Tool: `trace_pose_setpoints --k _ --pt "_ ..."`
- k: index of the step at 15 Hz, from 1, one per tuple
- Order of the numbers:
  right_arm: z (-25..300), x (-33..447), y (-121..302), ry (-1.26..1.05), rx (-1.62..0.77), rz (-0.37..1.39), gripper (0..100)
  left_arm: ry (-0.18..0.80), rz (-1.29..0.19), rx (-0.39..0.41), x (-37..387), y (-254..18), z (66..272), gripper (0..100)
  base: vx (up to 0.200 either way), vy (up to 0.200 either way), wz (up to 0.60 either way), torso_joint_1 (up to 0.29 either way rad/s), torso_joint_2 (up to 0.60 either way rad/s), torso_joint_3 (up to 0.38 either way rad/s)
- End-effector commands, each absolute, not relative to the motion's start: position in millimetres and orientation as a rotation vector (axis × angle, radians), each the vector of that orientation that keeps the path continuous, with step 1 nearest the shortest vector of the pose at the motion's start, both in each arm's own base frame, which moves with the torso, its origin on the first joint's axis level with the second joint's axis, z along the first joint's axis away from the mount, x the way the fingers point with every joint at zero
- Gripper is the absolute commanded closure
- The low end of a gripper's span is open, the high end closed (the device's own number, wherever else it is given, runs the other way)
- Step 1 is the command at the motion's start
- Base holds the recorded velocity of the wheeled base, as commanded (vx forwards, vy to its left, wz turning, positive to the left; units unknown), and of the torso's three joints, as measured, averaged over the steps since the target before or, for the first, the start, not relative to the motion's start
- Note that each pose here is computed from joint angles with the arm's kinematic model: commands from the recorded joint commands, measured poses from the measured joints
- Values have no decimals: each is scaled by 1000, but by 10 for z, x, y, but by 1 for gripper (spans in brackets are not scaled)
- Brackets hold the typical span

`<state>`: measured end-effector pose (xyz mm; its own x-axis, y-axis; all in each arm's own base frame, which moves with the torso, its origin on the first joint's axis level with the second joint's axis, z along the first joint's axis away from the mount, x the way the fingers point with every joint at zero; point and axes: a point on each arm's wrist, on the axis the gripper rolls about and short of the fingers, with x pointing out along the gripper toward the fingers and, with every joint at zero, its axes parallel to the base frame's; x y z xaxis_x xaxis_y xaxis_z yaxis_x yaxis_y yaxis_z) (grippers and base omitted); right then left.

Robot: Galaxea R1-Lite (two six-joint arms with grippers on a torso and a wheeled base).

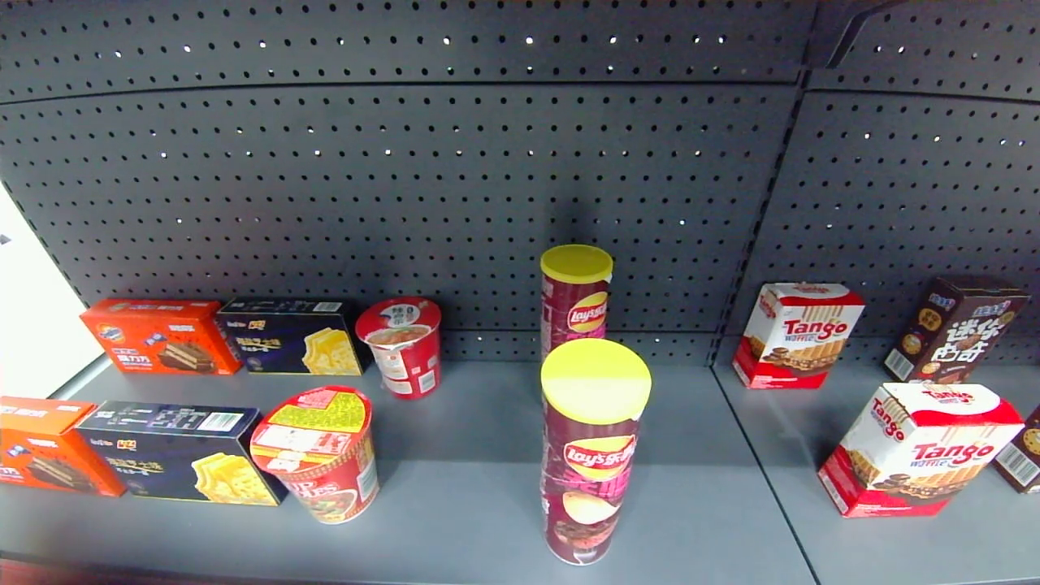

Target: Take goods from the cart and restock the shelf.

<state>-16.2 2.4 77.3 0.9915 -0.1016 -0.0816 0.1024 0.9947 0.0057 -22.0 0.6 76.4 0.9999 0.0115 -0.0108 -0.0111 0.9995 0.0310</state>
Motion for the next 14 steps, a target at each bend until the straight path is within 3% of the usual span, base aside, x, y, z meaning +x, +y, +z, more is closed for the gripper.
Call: trace_pose_setpoints --k 1,3,14 --pt "772 -159 20 89 7 -81 0 12 14 31 -219 6 762 0 0 0 0 0 0 0" --pt "768 -179 -4 65 2 64 0 11 15 29 -220 6 762 0 0 0 0 0 0 0" --pt "758 -228 4 -3 5 20 0 8 -92 49 -221 -18 762 0 0 0 0 0 0 0"
